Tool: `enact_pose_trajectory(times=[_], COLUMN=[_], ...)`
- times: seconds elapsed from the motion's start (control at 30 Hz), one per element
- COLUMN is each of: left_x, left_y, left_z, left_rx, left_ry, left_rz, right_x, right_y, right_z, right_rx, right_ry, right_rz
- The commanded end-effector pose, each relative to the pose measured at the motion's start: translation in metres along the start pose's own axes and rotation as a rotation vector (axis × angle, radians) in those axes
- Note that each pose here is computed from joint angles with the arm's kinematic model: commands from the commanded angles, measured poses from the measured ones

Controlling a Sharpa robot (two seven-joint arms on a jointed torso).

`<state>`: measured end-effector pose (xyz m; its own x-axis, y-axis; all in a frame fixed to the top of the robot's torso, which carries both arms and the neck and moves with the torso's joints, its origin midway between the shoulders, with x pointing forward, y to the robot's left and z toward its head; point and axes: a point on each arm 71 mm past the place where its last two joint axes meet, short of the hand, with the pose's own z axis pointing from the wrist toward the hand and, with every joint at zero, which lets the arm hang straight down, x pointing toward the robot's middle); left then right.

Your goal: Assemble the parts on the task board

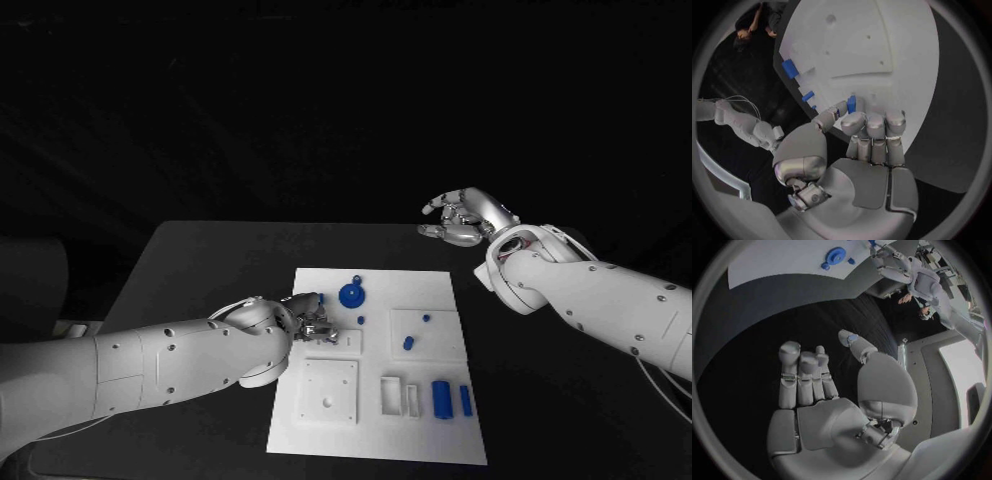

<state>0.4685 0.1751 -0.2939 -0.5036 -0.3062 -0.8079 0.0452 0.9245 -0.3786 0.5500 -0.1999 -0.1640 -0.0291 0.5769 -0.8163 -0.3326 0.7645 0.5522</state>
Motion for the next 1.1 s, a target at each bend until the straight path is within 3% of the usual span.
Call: enact_pose_trajectory(times=[0.03, 1.1], left_x=[0.0016, 0.0069], left_y=[-0.0024, -0.0035], left_z=[0.0004, 0.0033], left_rx=[0.006, -0.001], left_ry=[0.013, 0.036], left_rz=[0.000, 0.006], right_x=[0.0013, 0.0027], right_y=[0.0009, 0.0017], right_z=[0.0002, 0.0009], right_rx=[-0.003, -0.002], right_ry=[0.013, 0.019], right_rz=[0.002, 0.003])
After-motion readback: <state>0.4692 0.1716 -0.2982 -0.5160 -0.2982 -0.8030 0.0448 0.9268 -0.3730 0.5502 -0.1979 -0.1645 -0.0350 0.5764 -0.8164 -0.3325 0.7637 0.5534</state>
